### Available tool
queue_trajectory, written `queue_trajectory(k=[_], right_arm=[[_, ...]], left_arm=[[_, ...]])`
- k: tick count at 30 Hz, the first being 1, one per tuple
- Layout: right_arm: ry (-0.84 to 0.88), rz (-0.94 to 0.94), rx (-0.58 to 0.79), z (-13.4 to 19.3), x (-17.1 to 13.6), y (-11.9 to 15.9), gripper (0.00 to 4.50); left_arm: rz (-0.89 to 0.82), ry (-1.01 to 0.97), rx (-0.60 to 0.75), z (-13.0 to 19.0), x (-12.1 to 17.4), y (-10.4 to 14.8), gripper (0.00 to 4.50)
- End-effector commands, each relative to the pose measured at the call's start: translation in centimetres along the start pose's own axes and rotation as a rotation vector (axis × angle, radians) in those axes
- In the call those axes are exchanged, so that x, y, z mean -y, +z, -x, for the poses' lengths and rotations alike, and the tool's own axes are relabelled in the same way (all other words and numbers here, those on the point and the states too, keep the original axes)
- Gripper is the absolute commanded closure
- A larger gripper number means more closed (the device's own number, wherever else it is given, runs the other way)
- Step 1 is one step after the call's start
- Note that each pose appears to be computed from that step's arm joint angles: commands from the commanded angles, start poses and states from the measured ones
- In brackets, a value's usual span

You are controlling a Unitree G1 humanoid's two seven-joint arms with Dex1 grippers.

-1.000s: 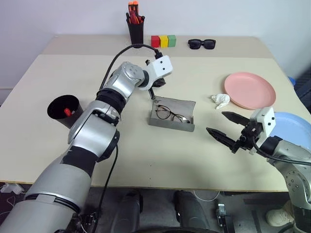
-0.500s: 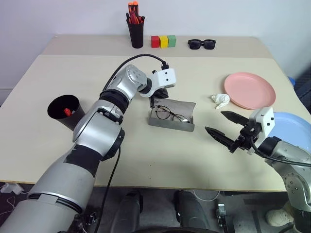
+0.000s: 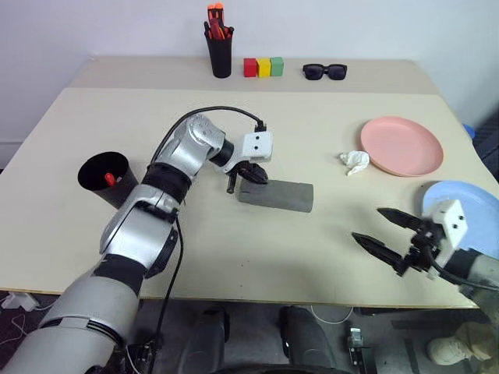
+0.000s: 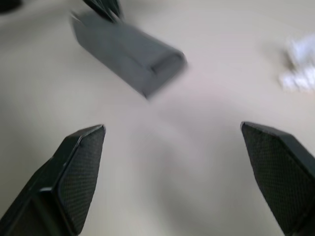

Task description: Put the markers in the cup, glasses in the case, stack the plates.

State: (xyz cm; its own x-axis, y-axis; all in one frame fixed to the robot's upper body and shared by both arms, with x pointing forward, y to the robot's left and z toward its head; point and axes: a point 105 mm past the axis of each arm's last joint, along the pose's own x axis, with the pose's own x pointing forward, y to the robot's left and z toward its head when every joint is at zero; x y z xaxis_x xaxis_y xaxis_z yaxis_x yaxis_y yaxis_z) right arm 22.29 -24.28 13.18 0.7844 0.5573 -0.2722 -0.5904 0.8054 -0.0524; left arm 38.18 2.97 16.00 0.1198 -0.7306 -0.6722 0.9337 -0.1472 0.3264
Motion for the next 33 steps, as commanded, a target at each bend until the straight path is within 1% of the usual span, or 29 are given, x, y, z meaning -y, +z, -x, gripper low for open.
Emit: queue_trajectory(k=[1, 4, 6, 7, 9, 10, 11, 12, 14, 15, 17, 18, 19, 21, 22, 24, 25, 27, 28, 33], right_arm=[[-0.043, 0.034, 0.016, 1.9, 0.7, 0.5, 0.0], [-0.078, 0.031, -0.002, 3.0, 1.1, -0.2, 0.0], [-0.111, 0.027, 0.007, 3.6, 1.4, -0.3, 0.0], [-0.129, 0.029, 0.017, 3.8, 1.5, -0.2, 0.0], [-0.163, 0.034, 0.034, 4.0, 1.8, -0.1, 0.0], [-0.196, 0.042, 0.044, 4.1, 2.0, 0.0, 0.0], [-0.227, 0.049, 0.051, 4.2, 2.3, 0.0, 0.0], [-0.269, 0.054, 0.058, 4.3, 2.7, -0.1, 0.0], [-0.338, 0.06, 0.062, 4.5, 3.4, -0.2, 0.0], [-0.367, 0.064, 0.055, 4.6, 3.8, -0.4, 0.0], [-0.427, 0.076, 0.018, 5.0, 4.6, -1.2, 0.0], [-0.457, 0.083, -0.001, 5.2, 5.1, -1.6, 0.0], [-0.492, 0.087, -0.02, 5.5, 5.7, -2.1, 0.0], [-0.552, 0.079, -0.043, 5.9, 6.9, -3.0, 0.0], [-0.572, 0.073, -0.054, 6.0, 7.3, -3.5, 0.0], [-0.587, 0.067, -0.085, 5.9, 7.8, -4.7, 0.0], [-0.588, 0.066, -0.093, 5.8, 7.9, -5.1, 0.0], [-0.59, 0.062, -0.095, 5.7, 8.0, -5.5, 0.0], [-0.587, 0.049, -0.095, 5.4, 8.0, -5.9, 0.0], [-0.574, 0.028, -0.097, 4.3, 8.2, -6.9, 0.0]], left_arm=[[-0.007, -0.05, -0.018, -0.8, 1.6, 0.0, 4.11], [-0.011, -0.049, -0.037, -1.1, 2.2, -0.7, 4.11], [-0.024, -0.012, -0.025, -0.9, 1.9, -0.4, 4.11], [-0.04, 0.023, -0.004, -0.6, 1.4, 0.0, 4.11], [-0.082, 0.116, 0.08, 0.3, 0.1, 1.9, 4.11], [-0.086, 0.153, 0.245, 1.1, -0.3, 4.5, 4.11], [-0.137, 0.185, 0.395, 2.2, -0.2, 6.9, 4.11], [-0.147, 0.168, 0.478, 2.9, 0.4, 8.3, 4.11], [-0.147, 0.128, 0.572, 3.6, 1.6, 10.2, 4.11], [-0.125, 0.094, 0.594, 3.6, 2.2, 10.8, 4.11], [-0.111, 0.038, 0.741, 4.8, 3.4, 12.6, 4.11], [-0.078, 0.005, 0.783, 5.1, 3.7, 13.0, 4.11], [-0.033, -0.023, 0.802, 5.2, 3.9, 13.2, 3.88], [-0.003, -0.077, 0.763, 4.7, 4.7, 12.5, 3.27], [-0.005, -0.092, 0.738, 4.5, 5.1, 12.1, 2.83], [0.012, -0.111, 0.708, 4.0, 5.6, 11.4, 1.79], [0.021, -0.119, 0.7, 3.9, 5.8, 11.1, 1.23], [0.028, -0.124, 0.69, 3.8, 5.9, 10.9, 0.24], [0.036, -0.127, 0.667, 3.5, 6.1, 10.3, 0.01], [0.029, -0.131, 0.583, 2.7, 6.7, 8.5, 0.01]])
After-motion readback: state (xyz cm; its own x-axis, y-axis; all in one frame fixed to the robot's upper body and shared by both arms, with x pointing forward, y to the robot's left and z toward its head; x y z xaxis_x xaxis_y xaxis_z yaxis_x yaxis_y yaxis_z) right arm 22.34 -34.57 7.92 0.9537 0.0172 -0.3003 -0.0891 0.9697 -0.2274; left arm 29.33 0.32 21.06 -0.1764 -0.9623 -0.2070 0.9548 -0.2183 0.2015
